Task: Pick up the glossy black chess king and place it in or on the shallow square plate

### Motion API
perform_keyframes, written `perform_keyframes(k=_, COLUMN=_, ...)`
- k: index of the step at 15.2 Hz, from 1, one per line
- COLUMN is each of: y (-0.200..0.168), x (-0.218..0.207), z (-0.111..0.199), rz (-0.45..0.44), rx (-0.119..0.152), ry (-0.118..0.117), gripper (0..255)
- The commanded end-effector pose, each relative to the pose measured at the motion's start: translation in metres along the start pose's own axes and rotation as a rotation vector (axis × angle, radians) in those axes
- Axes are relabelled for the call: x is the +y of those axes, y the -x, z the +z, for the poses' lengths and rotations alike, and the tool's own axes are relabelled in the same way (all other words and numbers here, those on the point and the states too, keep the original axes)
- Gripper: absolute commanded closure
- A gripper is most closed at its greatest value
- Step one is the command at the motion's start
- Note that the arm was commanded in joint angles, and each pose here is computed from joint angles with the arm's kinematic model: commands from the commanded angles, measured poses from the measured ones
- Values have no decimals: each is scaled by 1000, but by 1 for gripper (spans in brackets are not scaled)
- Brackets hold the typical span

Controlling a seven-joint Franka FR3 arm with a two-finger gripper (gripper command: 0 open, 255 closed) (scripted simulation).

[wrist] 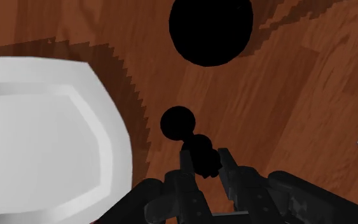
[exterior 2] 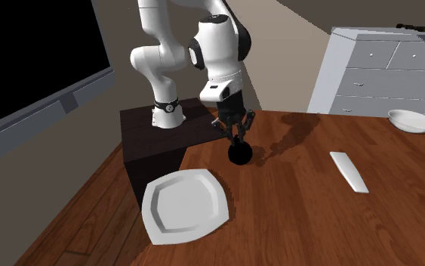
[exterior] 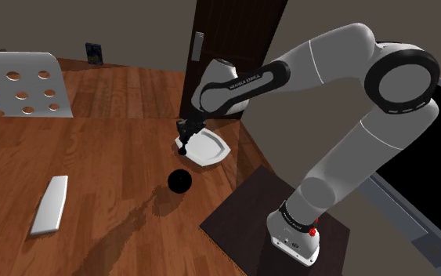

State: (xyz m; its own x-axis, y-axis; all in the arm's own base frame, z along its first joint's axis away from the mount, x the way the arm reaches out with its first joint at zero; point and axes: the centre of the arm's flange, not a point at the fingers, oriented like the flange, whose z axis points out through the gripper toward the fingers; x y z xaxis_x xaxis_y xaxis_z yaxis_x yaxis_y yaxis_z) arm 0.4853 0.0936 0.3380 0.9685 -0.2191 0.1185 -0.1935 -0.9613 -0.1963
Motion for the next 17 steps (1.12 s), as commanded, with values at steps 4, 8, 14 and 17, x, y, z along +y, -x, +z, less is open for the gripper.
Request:
perform_keyframes(k=4, y=-25, x=58, z=-14, rz=-3, rx=0, ry=-1, gripper=255)
perform_keyframes(k=8, y=-45, x=105, z=-25, rz=-3, rx=0, ry=-1, gripper=255)
perform_keyframes(k=14, y=-76, x=177, z=-42, rz=-3, rx=0, ry=-1, gripper=255)
perform_keyframes(k=17, y=-75, x=181, z=-32, rz=-3, rx=0, ry=-1, gripper=255)
